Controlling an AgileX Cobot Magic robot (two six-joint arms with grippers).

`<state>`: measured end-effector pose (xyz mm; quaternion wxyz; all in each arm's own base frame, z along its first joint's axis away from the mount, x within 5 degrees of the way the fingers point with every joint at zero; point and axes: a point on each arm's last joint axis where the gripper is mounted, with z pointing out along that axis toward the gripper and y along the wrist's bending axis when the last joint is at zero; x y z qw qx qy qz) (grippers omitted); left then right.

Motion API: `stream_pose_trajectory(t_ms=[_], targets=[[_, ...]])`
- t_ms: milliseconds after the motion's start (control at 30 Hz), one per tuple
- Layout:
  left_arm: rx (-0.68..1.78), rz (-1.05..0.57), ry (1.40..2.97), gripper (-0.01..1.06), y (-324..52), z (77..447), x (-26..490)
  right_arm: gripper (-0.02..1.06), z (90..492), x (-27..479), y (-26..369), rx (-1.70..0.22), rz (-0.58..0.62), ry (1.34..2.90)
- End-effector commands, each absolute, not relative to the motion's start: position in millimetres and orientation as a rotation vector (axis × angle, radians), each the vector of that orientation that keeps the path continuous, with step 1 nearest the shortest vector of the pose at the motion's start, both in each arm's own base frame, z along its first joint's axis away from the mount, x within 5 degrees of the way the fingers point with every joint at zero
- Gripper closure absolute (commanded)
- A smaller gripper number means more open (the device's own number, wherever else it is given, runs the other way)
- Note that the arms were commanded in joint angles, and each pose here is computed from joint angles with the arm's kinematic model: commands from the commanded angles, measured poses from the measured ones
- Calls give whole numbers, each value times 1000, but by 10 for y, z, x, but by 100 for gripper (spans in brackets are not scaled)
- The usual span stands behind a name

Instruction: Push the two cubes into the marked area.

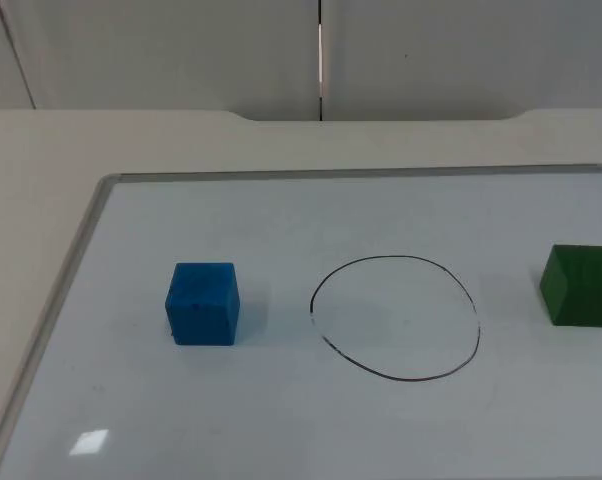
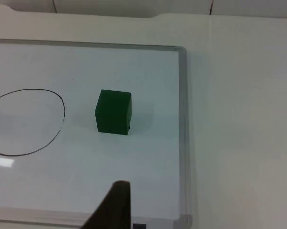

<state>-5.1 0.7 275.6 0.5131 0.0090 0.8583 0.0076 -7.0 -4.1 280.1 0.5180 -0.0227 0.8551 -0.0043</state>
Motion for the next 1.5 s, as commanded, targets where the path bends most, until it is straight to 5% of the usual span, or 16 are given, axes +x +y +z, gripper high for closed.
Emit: stream_pose_trajectory(t_ms=[0, 633, 967, 1467], targets=[[22, -2, 2058, 0, -10, 2754, -49, -1, 2800, -71, -40, -54, -3, 2045], [20, -65, 2027, 0, -50, 2944, 62, -1, 2800, -71, -40, -54, -3, 2045], [38, -153, 2012, 25, -114, 3010, 226, -1, 2800, -71, -40, -54, -3, 2045], [159, -293, 2118, 25, -246, 3007, 688, -1, 2800, -71, -39, -54, -2, 2045]])
